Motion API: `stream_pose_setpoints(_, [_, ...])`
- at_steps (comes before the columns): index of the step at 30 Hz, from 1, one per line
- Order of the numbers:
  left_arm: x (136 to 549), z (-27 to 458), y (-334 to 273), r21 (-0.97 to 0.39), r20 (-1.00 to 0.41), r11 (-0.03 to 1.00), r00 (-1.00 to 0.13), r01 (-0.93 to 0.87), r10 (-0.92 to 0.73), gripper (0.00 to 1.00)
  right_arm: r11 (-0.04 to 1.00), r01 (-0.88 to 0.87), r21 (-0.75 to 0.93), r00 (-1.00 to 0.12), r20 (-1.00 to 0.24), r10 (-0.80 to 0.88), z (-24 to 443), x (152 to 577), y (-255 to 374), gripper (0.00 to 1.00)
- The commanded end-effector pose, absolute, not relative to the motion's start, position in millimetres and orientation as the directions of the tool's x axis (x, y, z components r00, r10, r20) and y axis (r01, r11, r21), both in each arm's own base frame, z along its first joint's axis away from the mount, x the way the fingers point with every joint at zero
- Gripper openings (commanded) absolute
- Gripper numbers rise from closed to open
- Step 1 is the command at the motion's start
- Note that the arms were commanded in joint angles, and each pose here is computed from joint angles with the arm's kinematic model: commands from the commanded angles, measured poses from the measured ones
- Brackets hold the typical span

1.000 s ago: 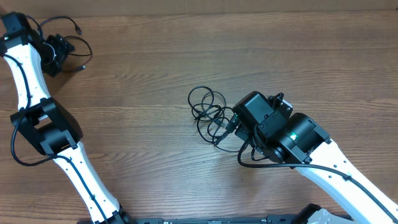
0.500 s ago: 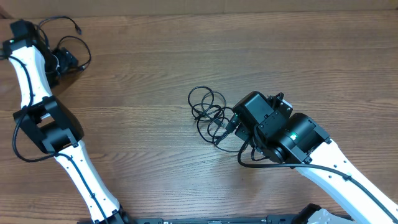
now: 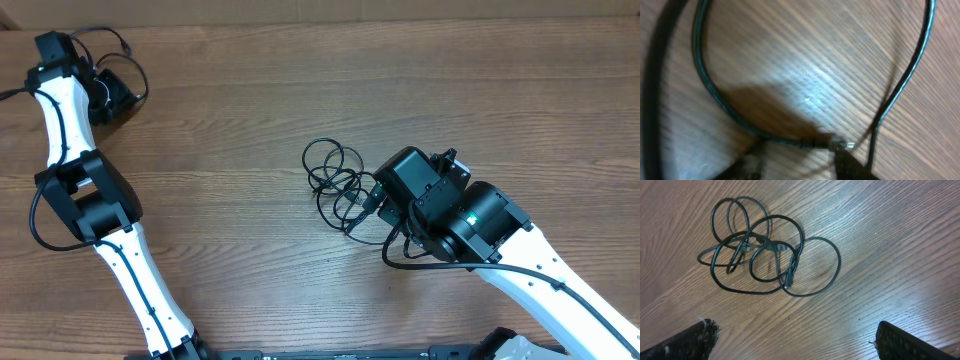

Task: Untangle cables
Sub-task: 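Lower the separated cable with the left gripper at the top-left table corner, then release the cable and swing the left gripper back toward the remaining bundle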

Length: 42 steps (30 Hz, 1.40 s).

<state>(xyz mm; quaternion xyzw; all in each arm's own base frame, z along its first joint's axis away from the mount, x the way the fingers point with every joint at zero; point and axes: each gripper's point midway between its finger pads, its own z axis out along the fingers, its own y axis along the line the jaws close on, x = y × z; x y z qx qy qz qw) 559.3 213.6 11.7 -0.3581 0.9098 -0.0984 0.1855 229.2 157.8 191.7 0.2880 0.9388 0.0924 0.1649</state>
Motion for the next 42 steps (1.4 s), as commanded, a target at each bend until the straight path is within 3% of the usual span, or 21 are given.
stream_pose_setpoints(1, [550.0,-54.7,184.5,-0.325,-0.130,0.711,-0.715,-0.624,-0.687,0.26,0.815,0.505,0.282,-0.771,-0.277,0.574,197.5,230.6,154.5,1.00])
stream_pose_setpoints(5, [555.2,-65.1,176.8,-0.325,-0.136,0.722,-0.725,-0.611,-0.675,0.25,0.815,0.505,0.282,-0.771,-0.277,0.574,197.5,230.6,154.5,1.00])
stream_pose_setpoints(8, [572.9,-49.3,166.3,-0.404,-0.179,0.740,-0.747,-0.538,-0.641,0.36,0.815,0.505,0.282,-0.771,-0.277,0.574,197.5,230.6,154.5,1.00])
stream_pose_setpoints(11, [601.7,0.1,158.0,-0.528,-0.270,0.741,-0.745,-0.415,-0.610,0.40,0.815,0.505,0.282,-0.771,-0.278,0.574,197.5,230.7,154.6,1.00])
stream_pose_setpoints(15, [625.9,79.1,168.3,-0.596,-0.390,0.729,-0.673,-0.335,-0.628,0.42,0.815,0.505,0.282,-0.771,-0.278,0.574,197.5,230.7,154.6,1.00])
stream_pose_setpoints(16, [628.4,99.5,173.2,-0.593,-0.427,0.739,-0.654,-0.320,-0.625,0.53,0.815,0.505,0.282,-0.771,-0.278,0.574,197.5,230.6,154.4,1.00])
stream_pose_setpoints(17, [628.8,117.8,179.6,-0.583,-0.460,0.750,-0.633,-0.314,-0.623,0.73,0.815,0.505,0.282,-0.771,-0.278,0.574,197.5,230.7,154.6,1.00])
stream_pose_setpoints(20, [621.7,154.4,200.0,-0.528,-0.524,0.771,-0.578,-0.355,-0.625,0.88,0.815,0.505,0.282,-0.771,-0.277,0.574,197.5,230.6,154.5,1.00])
stream_pose_setpoints(21, [617.3,163.4,205.7,-0.511,-0.537,0.774,-0.564,-0.375,-0.627,0.98,0.815,0.505,0.282,-0.771,-0.278,0.574,197.5,230.7,154.6,1.00])
stream_pose_setpoints(25, [594.2,178.3,210.4,-0.484,-0.518,0.775,-0.582,-0.405,-0.627,1.00,0.815,0.505,0.282,-0.771,-0.278,0.574,197.5,230.7,154.6,1.00])
stream_pose_setpoints(33, [533.5,161.7,195.0,-0.554,-0.218,0.630,-0.636,-0.544,-0.740,1.00,0.815,0.505,0.282,-0.771,-0.278,0.574,197.5,230.7,154.6,1.00])
stream_pose_setpoints(38, [530.7,202.4,152.0,-0.724,-0.215,0.611,-0.738,-0.319,-0.640,1.00,0.815,0.505,0.282,-0.771,-0.278,0.574,197.5,230.7,154.6,1.00])
stream_pose_setpoints(42, [521.5,220.9,117.3,-0.748,-0.220,0.621,-0.797,-0.232,-0.562,1.00,0.815,0.505,0.282,-0.771,-0.278,0.574,197.5,230.7,154.6,1.00])
